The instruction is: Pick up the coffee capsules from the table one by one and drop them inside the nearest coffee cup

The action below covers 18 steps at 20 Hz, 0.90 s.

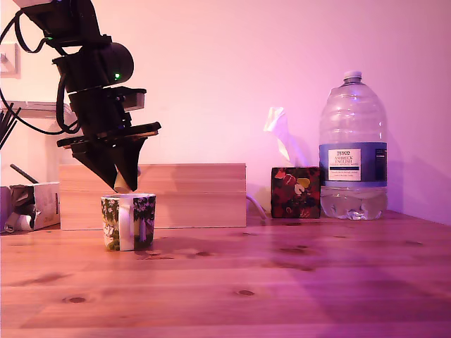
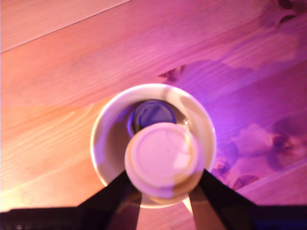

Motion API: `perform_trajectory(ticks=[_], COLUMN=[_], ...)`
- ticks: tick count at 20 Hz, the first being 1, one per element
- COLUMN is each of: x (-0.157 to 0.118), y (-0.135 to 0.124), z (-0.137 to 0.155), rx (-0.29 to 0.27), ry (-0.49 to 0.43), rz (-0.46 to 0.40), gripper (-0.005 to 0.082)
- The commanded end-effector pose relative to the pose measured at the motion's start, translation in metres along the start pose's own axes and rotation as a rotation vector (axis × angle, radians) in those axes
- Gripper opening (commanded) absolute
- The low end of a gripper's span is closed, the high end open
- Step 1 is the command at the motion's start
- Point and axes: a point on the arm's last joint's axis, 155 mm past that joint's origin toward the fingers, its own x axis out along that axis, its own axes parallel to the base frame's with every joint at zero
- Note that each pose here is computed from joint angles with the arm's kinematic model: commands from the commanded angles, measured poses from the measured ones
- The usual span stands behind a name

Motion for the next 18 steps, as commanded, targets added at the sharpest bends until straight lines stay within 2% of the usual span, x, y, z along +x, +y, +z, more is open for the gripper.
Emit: perform_trajectory(ticks=[1,2,3,4,5,6,7,12,14,16,18], x=[0.003,0.003,0.003,0.003,0.003,0.003,0.003,0.003,0.001,-0.005,-0.016], y=[0.002,0.002,0.002,0.002,0.003,0.003,0.003,0.003,0.003,0.002,0.001], z=[0.003,0.003,0.003,0.003,0.003,0.003,0.003,0.007,0.012,0.018,0.023], rx=[0.002,0.003,0.006,0.022,0.024,0.024,0.026,0.031,0.034,0.047,0.082], ry=[-0.006,-0.005,-0.006,-0.005,-0.005,-0.005,-0.005,-0.022,-0.041,-0.067,-0.101], rz=[0.004,0.004,0.003,0.003,0.005,0.007,0.007,0.008,0.009,0.006,0.01], gripper=[0.0186,0.0187,0.0227,0.0363,0.056,0.0705,0.077,0.0759,0.0701,0.0522,0.0244])
